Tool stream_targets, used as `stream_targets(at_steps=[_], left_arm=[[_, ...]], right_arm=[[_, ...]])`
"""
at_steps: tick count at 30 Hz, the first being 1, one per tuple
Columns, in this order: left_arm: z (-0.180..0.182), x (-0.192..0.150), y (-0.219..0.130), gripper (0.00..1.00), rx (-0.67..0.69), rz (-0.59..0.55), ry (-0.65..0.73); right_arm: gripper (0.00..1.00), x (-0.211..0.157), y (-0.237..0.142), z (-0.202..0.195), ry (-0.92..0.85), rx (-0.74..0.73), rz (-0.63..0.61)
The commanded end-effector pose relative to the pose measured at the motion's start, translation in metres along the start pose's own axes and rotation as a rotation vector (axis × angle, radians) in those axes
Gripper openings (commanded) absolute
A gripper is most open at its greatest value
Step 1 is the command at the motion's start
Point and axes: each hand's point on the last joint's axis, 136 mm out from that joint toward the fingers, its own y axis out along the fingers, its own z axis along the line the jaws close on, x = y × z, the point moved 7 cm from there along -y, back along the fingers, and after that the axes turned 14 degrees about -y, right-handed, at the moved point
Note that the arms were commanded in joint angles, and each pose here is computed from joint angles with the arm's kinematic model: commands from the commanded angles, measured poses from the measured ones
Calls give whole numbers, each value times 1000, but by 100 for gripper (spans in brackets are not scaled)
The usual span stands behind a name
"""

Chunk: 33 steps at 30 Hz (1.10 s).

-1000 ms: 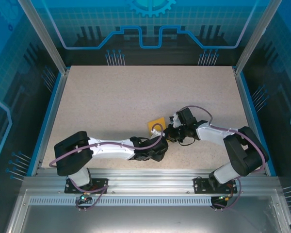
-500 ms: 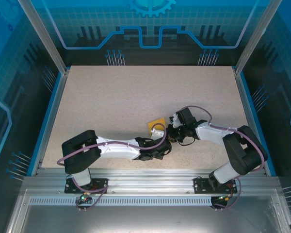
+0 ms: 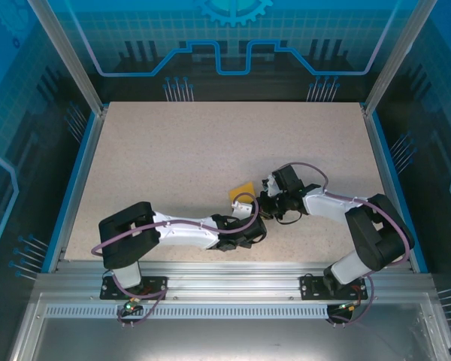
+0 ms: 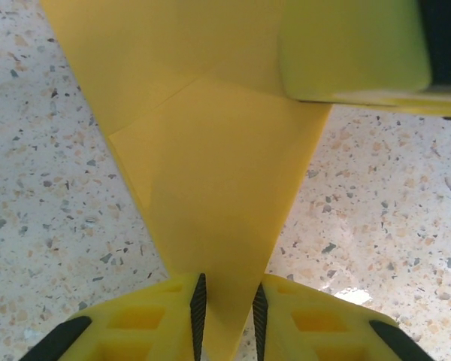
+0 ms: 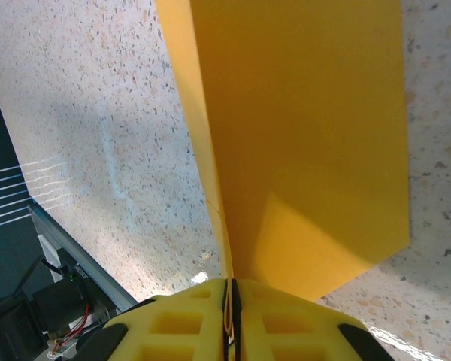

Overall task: Fold a paper plane with a square sheet of paper (pick it up from the middle)
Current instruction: Fourth fold the wing at the center of the table.

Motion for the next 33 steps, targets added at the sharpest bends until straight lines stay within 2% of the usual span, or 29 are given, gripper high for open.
stream_targets(at_steps=[1,4,8,10,15,27,33], left_arm=[[-1,3,-2,25,29,-28,-7],[0,2,-2,23,35,-26,-2],[-2,3,-3,25,24,-28,-12],[-6,4,-4,29,0,-22,-18],[-9,5,-6,29,-30,-25,-38],[-3,2,-3,9,-22,-32,-65],[7,1,-5,3,-37,-46,-73]], right_arm=[[12,0,3,3,-12,-12,24],[13,0,3,3,-11,-16,27],[13,0,5,3,-14,-14,33],[13,1,5,2,-14,-15,35],[13,1,5,2,-18,-21,40],[14,-1,4,2,-27,-24,49],[20,3,-1,9,-65,-19,55]])
